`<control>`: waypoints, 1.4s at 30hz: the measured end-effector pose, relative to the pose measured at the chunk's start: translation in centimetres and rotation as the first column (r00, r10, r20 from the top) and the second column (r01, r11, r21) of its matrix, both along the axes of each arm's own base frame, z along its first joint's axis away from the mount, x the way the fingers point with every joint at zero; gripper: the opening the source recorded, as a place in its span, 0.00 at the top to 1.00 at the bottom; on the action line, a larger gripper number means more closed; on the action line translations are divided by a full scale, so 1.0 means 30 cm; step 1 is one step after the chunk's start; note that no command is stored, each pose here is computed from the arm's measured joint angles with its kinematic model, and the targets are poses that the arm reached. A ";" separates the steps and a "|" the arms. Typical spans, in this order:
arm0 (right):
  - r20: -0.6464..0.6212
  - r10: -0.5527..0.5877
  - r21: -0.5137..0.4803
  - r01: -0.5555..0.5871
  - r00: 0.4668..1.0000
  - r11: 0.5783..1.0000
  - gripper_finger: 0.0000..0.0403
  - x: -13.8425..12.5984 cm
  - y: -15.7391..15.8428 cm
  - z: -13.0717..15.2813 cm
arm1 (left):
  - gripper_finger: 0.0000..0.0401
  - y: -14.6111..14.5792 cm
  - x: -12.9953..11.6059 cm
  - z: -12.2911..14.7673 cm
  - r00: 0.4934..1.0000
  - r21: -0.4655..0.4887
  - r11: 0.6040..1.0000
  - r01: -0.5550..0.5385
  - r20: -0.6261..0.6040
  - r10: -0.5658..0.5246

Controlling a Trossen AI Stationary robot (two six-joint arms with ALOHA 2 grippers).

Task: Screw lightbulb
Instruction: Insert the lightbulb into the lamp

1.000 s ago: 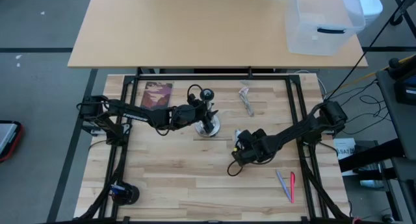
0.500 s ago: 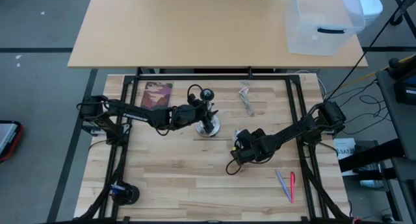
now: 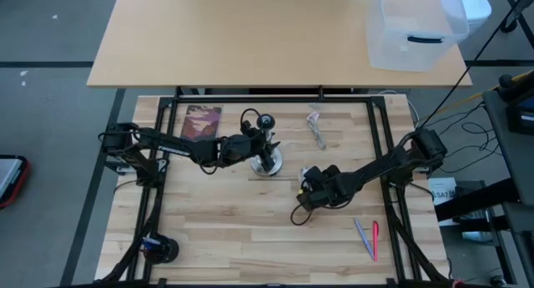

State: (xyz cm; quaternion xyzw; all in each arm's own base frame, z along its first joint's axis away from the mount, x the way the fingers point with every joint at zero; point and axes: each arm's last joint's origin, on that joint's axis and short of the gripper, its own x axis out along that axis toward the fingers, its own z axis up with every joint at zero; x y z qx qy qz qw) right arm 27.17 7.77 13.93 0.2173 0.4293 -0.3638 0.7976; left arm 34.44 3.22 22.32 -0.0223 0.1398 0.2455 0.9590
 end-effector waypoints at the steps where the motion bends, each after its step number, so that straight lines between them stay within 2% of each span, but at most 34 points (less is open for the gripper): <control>1: 0.010 0.010 0.001 -0.010 1.000 1.000 0.34 -0.002 -0.001 0.014 | 0.60 0.000 0.000 0.000 1.000 0.000 1.000 0.000 0.000 0.000; 11: 0.112 0.176 0.075 -0.185 0.978 0.980 0.34 -0.090 -0.030 0.232 | 0.60 -0.001 0.000 -0.001 1.000 -0.002 1.000 0.008 -0.002 -0.008; 18: 0.272 0.262 0.078 -0.293 0.926 0.953 0.34 -0.190 -0.081 0.397 | 0.60 -0.011 0.000 -0.004 0.998 0.009 0.998 0.055 -0.025 -0.054; 22: 0.387 0.293 0.034 -0.331 0.874 0.943 0.34 -0.247 -0.106 0.479 | 0.60 -0.013 0.001 -0.005 0.997 0.020 0.997 0.068 -0.037 -0.067; 27: 0.531 0.340 -0.053 -0.370 0.777 0.928 0.34 -0.305 -0.132 0.577 | 0.60 -0.014 0.001 -0.004 0.996 0.031 0.997 0.077 -0.044 -0.076; 31: 0.584 0.373 -0.125 -0.374 0.721 0.919 0.34 -0.327 -0.151 0.676 | 0.60 -0.015 0.002 -0.003 0.995 0.046 0.995 0.086 -0.048 -0.083; 35: 0.591 0.445 -0.225 -0.393 0.673 0.892 0.34 -0.324 -0.156 0.770 | 0.58 -0.015 0.003 0.000 0.995 0.064 0.994 0.091 -0.040 -0.088; 38: 0.563 0.489 -0.278 -0.405 0.666 0.871 0.34 -0.315 -0.159 0.827 | 0.55 -0.014 0.004 0.000 0.995 0.074 0.993 0.091 -0.036 -0.088; 42: 0.509 0.502 -0.294 -0.407 0.699 0.865 0.34 -0.296 -0.172 0.887 | 0.51 -0.023 0.007 0.006 0.995 0.102 0.990 0.100 -0.027 -0.097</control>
